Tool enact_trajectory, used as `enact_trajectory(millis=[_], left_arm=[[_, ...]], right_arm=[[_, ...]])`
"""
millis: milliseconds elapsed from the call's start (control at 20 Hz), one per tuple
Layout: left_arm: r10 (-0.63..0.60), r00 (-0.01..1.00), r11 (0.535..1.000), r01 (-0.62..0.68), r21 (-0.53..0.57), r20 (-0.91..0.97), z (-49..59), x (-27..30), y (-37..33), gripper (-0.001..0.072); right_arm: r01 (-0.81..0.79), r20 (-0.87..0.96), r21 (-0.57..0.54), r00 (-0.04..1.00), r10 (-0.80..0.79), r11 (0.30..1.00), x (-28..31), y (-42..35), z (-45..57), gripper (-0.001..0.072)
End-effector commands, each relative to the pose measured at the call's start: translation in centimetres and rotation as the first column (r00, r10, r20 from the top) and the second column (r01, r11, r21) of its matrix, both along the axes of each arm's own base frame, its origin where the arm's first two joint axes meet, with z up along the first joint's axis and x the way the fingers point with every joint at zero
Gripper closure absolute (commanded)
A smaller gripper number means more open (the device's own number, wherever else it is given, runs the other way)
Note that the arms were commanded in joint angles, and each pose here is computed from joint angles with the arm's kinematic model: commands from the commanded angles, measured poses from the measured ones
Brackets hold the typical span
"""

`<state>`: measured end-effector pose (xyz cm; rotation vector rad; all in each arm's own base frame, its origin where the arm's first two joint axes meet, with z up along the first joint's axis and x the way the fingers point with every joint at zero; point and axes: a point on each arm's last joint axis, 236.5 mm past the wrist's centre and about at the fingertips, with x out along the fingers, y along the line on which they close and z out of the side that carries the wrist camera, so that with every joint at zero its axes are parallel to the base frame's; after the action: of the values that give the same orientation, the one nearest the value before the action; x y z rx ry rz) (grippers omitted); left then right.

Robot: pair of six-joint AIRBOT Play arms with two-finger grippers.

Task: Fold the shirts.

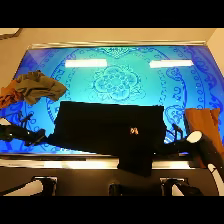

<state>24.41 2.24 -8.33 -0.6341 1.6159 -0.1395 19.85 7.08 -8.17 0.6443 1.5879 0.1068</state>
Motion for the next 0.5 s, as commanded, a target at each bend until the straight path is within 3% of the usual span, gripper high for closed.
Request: enact_trajectory(millis=[0,150,450], left_arm=[[0.025,0.983,0.999,-0.020,-0.029,0.181,5.2,3.9,-0.6,0.0685],[0.048,0.956,0.999,-0.043,-0.025,0.291,8.1,8.4,-0.7,0.0686],[0.080,0.941,0.997,-0.080,-0.013,0.328,8.2,17.8,-0.8,0.0684]], right_arm=[[-0.019,0.087,0.008,0.996,0.018,1.000,3.2,-0.1,5.8,0.0678],[0.021,0.202,-0.043,0.979,-0.012,0.999,9.0,-1.8,7.9,0.0678],[0.123,0.381,0.005,0.918,-0.115,0.992,22.2,-3.5,8.9,0.0678]])
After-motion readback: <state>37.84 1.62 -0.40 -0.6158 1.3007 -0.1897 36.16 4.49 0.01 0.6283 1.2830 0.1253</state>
